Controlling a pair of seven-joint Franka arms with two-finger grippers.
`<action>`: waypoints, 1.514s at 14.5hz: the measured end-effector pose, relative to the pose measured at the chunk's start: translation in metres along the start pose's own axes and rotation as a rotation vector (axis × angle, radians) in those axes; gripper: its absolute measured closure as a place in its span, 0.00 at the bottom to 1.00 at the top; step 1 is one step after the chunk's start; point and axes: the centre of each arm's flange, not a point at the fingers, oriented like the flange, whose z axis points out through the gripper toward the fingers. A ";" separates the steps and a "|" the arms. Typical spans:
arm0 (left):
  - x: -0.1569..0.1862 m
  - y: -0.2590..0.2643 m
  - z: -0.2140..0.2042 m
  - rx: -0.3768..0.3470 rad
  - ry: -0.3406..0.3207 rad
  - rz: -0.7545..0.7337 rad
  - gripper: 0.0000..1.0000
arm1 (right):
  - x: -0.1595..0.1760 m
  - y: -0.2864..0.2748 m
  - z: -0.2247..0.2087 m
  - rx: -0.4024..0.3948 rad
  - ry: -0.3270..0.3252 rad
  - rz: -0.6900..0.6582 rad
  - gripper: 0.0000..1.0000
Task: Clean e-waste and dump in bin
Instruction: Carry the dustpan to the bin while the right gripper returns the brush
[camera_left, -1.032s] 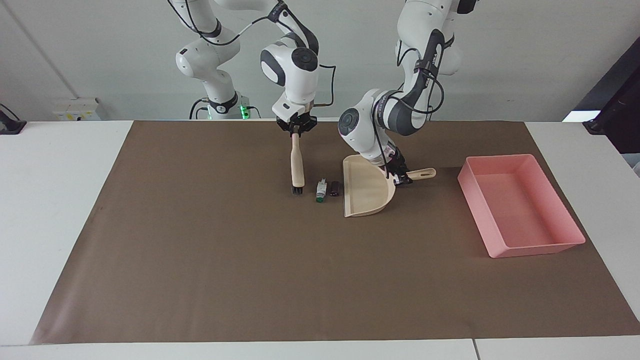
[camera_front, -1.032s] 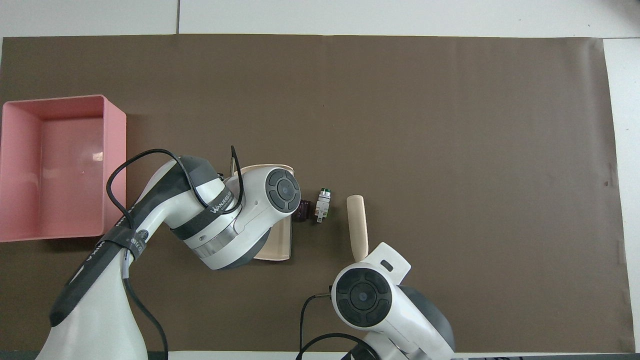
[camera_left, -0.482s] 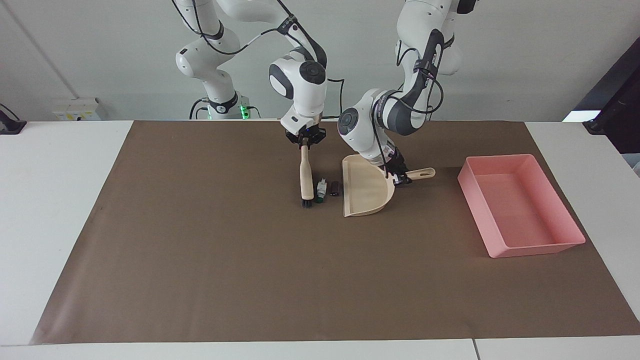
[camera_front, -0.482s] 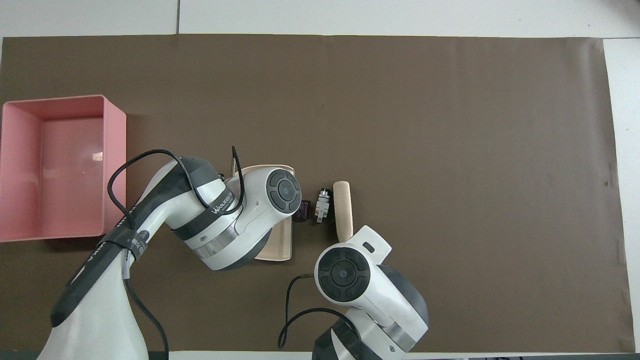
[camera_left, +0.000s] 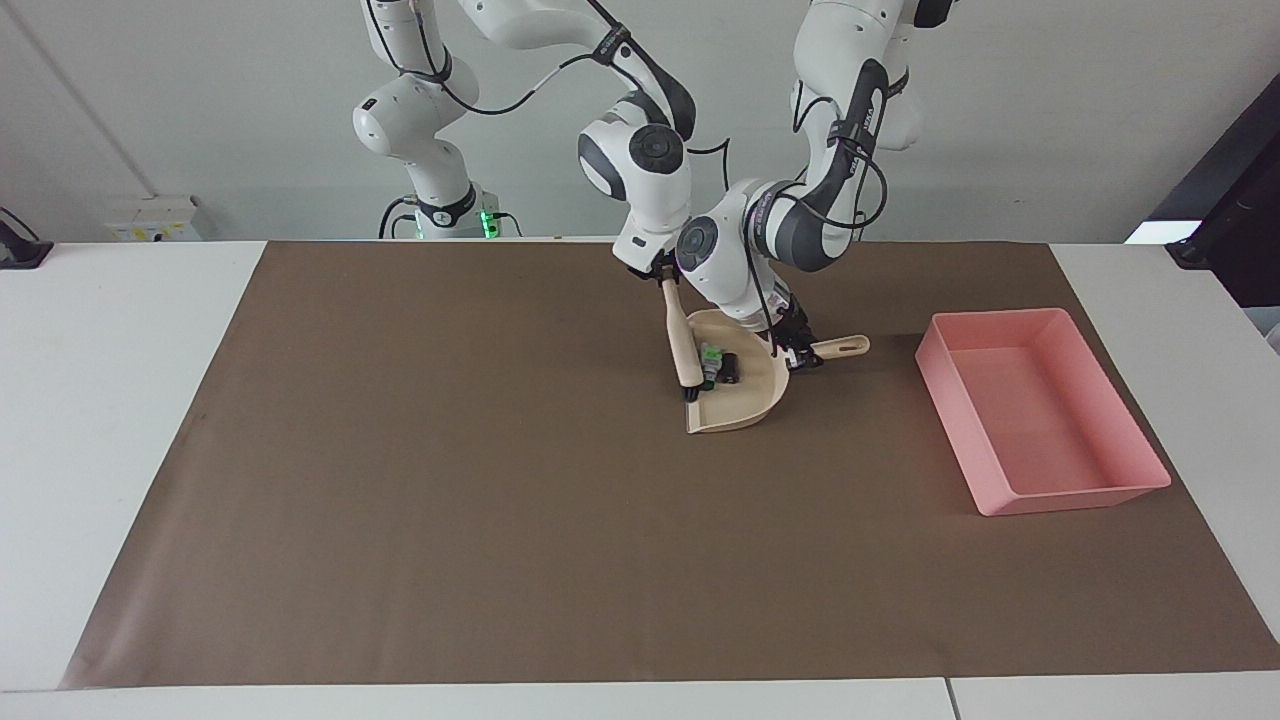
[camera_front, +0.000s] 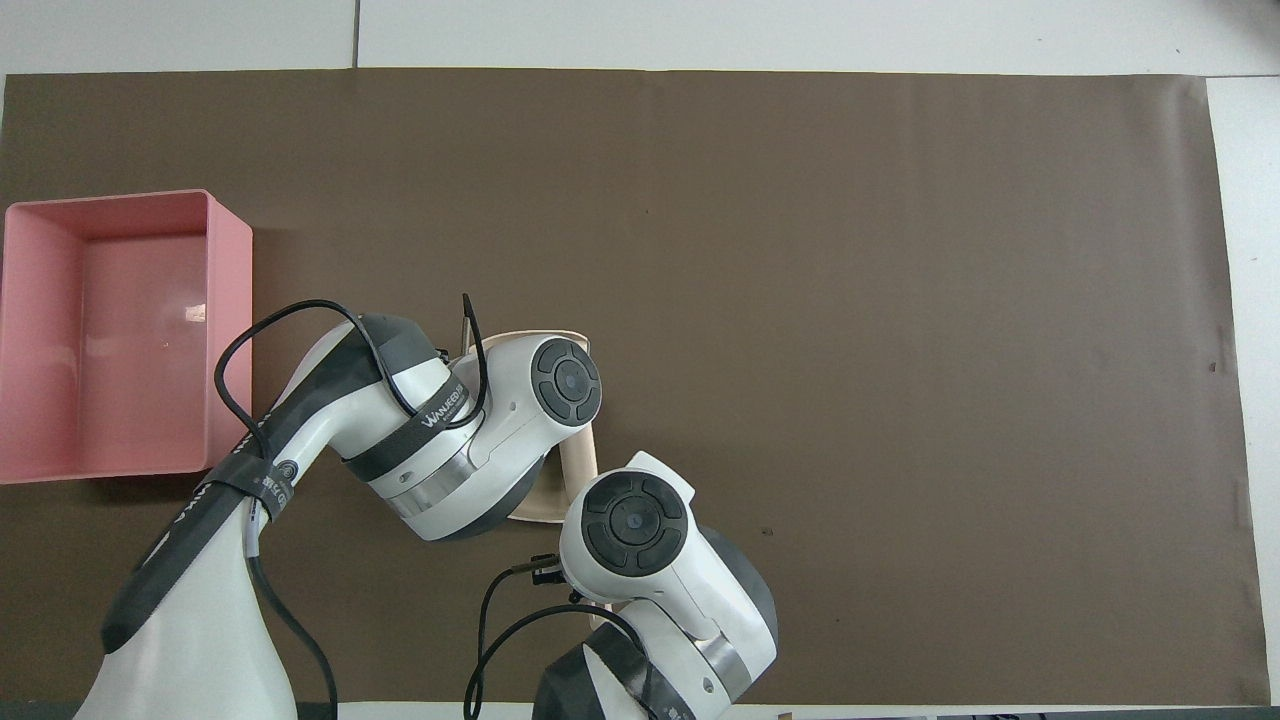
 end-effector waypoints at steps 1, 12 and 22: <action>0.001 0.000 0.000 -0.003 0.012 -0.003 0.68 | 0.002 -0.006 0.000 0.038 0.012 -0.009 0.73; -0.014 -0.007 0.013 0.030 0.177 -0.043 0.68 | -0.024 0.014 -0.071 -0.083 -0.023 0.052 0.73; -0.179 -0.029 0.012 0.008 0.323 -0.117 0.68 | 0.027 0.311 -0.224 -0.154 0.051 0.252 0.73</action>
